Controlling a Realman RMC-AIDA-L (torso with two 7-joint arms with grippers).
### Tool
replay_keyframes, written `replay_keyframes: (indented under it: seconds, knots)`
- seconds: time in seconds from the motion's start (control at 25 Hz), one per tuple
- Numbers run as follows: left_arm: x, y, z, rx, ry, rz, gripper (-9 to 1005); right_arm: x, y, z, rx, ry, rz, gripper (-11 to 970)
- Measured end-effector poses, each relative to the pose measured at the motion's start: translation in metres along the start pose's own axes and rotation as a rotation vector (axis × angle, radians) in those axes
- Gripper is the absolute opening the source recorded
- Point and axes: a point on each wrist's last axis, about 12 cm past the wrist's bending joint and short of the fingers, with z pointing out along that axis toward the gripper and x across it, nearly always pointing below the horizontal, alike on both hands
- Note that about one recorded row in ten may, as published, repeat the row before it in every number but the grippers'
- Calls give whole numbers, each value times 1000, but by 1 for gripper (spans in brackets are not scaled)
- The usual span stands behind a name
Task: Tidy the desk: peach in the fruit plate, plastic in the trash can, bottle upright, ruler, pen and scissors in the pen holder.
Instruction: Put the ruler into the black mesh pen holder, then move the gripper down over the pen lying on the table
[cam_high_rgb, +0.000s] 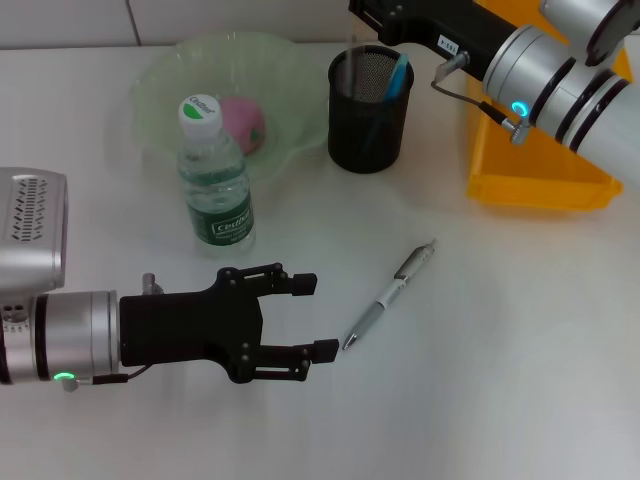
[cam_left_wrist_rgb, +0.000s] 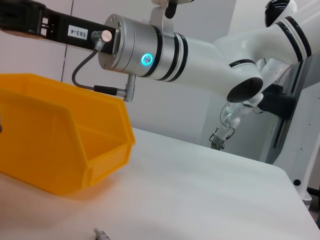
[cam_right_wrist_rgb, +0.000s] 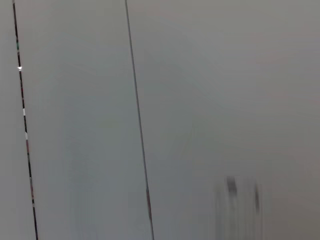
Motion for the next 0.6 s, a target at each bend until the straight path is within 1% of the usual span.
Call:
replay_keyframes:
  seconds: [0.16,0.24,0.48,0.6]
  knots:
    - [0,0,0,-1,1,0,824,0,0,0,0,-1,0,394]
    - [0,0,0,-1,1,0,824,0,0,0,2,-1,1,477]
    - [0,0,0,-1,1,1,824,0,-1,-6,1,-29,20,503]
    - [0,0,0,1,0,-2,825,-2,-1,-13,-17,-69,53,517]
